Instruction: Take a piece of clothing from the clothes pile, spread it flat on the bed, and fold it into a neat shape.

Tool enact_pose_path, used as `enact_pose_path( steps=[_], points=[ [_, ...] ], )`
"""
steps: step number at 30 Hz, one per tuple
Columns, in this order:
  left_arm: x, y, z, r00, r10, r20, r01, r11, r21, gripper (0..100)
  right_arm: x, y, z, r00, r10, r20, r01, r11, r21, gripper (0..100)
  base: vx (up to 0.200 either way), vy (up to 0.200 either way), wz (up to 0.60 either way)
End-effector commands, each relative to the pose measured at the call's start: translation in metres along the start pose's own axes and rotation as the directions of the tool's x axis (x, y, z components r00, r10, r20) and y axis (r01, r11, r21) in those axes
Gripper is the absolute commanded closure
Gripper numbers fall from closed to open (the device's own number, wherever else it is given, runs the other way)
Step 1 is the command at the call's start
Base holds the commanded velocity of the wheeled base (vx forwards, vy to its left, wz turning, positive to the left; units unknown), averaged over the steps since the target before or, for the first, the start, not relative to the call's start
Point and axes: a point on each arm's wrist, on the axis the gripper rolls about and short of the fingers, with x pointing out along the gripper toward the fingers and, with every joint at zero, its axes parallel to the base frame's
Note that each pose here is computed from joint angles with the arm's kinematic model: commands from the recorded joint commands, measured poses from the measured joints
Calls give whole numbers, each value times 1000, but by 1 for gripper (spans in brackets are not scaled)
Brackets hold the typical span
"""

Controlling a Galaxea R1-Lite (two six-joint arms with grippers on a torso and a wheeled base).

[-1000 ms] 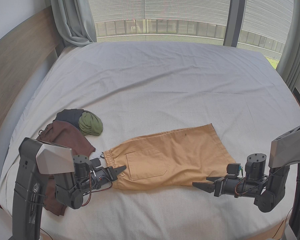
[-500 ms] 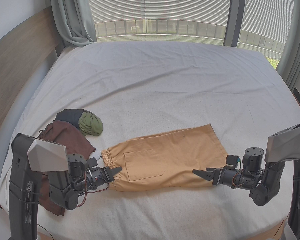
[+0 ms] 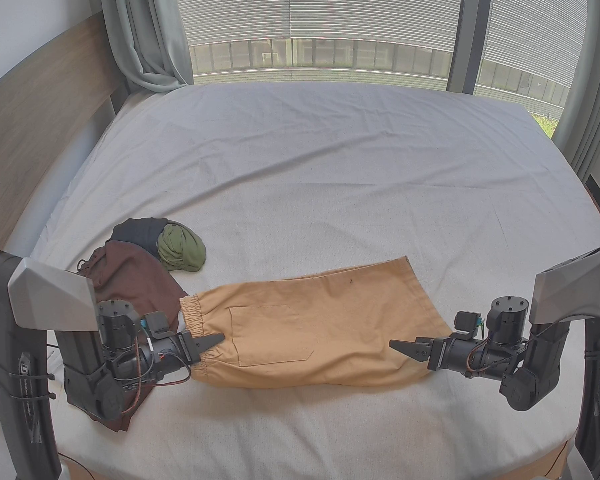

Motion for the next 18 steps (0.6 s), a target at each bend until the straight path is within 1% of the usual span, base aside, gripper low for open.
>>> enact_pose_path(
  steps=[1,6,9,13,18],
  points=[
    [-20,3,9,1000,12,29,-12,1000,-12,100,1,1,-1,1000,4,-5,-4,1000,-2,0,0,0,0],
    [-34,14,11,999,19,27,-17,999,-43,100,1,1,-2,1000,5,-7,-5,1000,-2,0,0,0,0],
    [-40,18,11,999,22,24,-20,998,-54,100,1,1,-1,1000,3,-6,-3,1000,-1,0,0,0,0],
    [-55,25,16,999,25,39,-23,999,-35,100,1,1,-2,1000,5,-7,-5,1000,-2,0,0,0,0],
    [-62,28,14,999,28,34,-27,999,-38,100,2,1,-3,1000,4,-13,-4,1000,1,0,0,0,0]
  ],
)
